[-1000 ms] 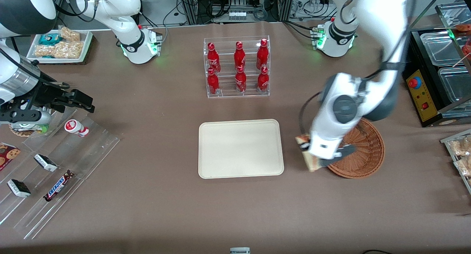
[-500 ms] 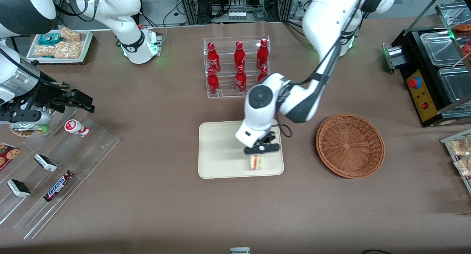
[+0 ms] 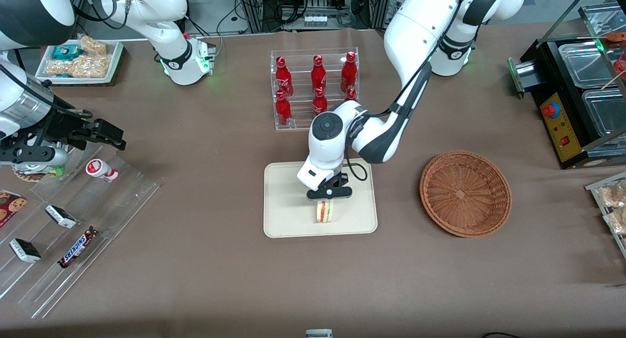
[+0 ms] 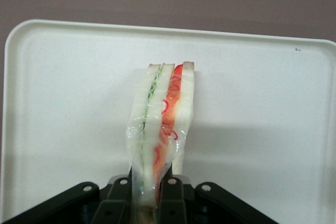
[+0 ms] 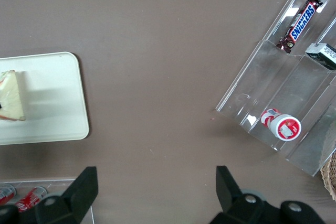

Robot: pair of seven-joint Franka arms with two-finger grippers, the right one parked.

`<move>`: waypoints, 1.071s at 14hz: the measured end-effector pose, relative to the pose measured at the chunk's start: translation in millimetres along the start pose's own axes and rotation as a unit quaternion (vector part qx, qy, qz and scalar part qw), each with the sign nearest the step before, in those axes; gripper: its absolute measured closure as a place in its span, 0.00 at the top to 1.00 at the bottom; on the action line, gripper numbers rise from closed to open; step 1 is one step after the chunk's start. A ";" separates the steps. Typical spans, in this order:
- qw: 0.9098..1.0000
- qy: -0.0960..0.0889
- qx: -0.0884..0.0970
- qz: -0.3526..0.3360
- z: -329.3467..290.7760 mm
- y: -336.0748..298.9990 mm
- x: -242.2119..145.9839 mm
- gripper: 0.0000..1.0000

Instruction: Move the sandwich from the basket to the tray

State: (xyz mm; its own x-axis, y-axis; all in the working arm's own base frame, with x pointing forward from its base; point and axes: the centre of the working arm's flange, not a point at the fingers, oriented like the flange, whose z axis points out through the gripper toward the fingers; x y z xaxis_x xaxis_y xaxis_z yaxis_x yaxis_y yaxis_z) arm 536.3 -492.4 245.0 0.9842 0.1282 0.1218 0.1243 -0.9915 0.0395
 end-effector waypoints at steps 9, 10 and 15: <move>0.998 0.034 -0.006 -0.050 -102.0 -11.6 37.5 0.99; 0.998 0.039 0.003 -0.059 -129.7 -26.6 49.5 1.00; 0.995 0.023 0.050 -0.084 -229.8 -139.3 106.2 1.00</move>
State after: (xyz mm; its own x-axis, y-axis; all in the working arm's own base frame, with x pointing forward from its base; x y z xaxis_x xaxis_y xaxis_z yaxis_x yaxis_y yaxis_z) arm 594.5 -335.2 480.4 0.9420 0.2912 0.1669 0.3009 -0.9530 -0.0354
